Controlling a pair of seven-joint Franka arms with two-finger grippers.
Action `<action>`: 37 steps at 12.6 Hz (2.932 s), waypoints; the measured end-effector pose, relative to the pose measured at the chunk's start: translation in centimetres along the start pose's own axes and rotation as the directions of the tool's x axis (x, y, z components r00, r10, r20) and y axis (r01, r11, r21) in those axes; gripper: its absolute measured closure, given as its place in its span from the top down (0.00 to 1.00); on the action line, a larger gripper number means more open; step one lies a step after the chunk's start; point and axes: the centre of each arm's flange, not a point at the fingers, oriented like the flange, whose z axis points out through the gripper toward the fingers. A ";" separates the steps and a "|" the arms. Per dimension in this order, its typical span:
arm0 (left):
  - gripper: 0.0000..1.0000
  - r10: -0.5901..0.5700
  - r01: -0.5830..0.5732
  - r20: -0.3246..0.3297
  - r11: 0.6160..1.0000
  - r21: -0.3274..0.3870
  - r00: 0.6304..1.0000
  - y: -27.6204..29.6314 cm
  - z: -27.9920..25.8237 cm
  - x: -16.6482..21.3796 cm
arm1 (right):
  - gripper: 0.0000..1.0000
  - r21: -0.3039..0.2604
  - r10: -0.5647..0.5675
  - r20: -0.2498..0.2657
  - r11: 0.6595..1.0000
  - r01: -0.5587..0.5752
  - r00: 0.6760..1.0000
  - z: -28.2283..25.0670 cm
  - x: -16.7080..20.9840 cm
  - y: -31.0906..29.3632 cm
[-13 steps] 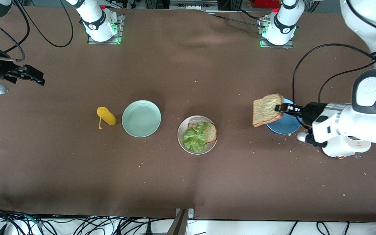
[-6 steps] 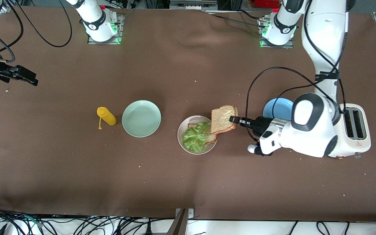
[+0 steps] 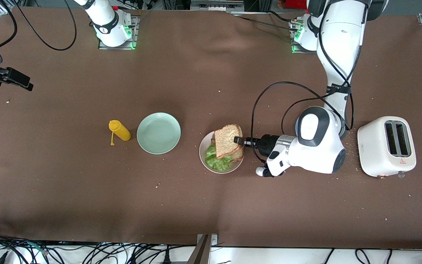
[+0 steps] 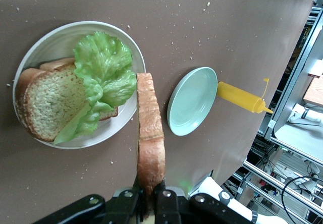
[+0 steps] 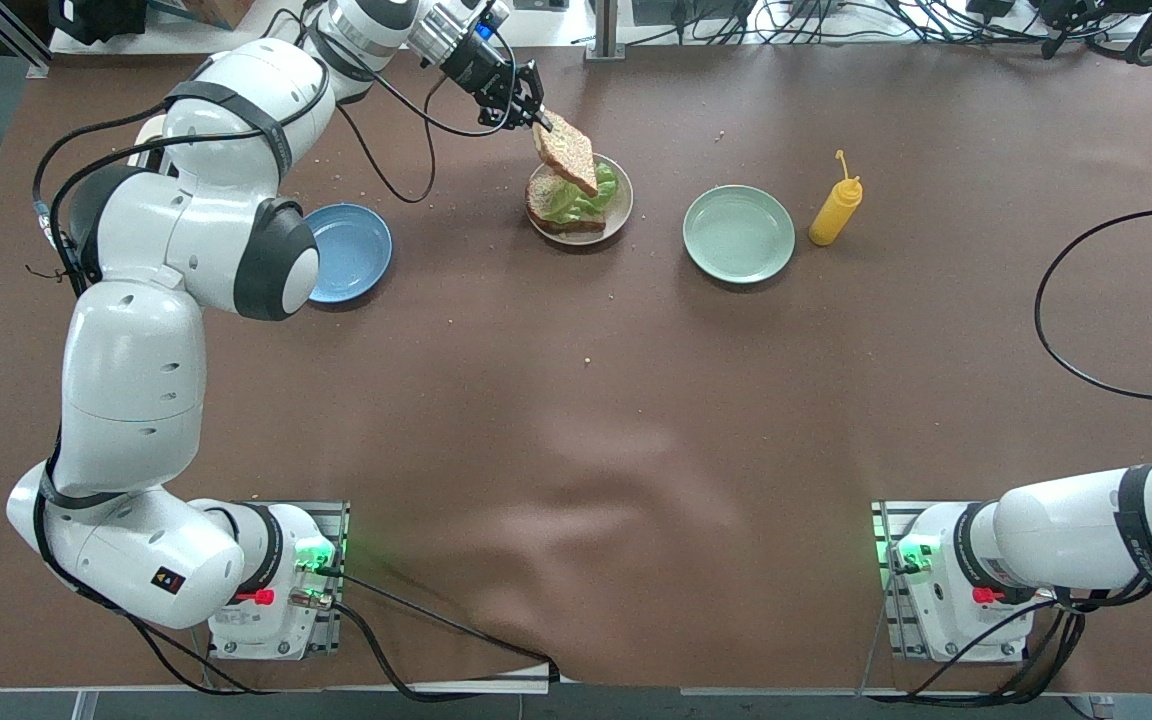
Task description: Make sandwich in beige plate with both arms
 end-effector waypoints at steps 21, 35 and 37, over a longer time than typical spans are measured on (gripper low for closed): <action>1.00 -0.079 0.099 -0.176 0.989 0.107 0.981 -6.1 3.0 3.0 | 1.00 0.001 -0.005 -0.012 1.000 0.005 1.000 -0.1 0.1 -0.3; 1.00 -0.091 0.221 -0.310 0.882 0.417 0.946 -17.9 -17.9 2.2 | 1.00 0.000 -0.011 -0.012 1.000 0.011 1.000 -0.1 0.0 -0.6; 1.00 -0.110 0.242 -0.324 0.884 0.400 0.940 -18.3 -20.9 1.1 | 1.00 0.000 -0.012 -0.012 1.000 0.012 1.000 -0.1 0.0 -0.6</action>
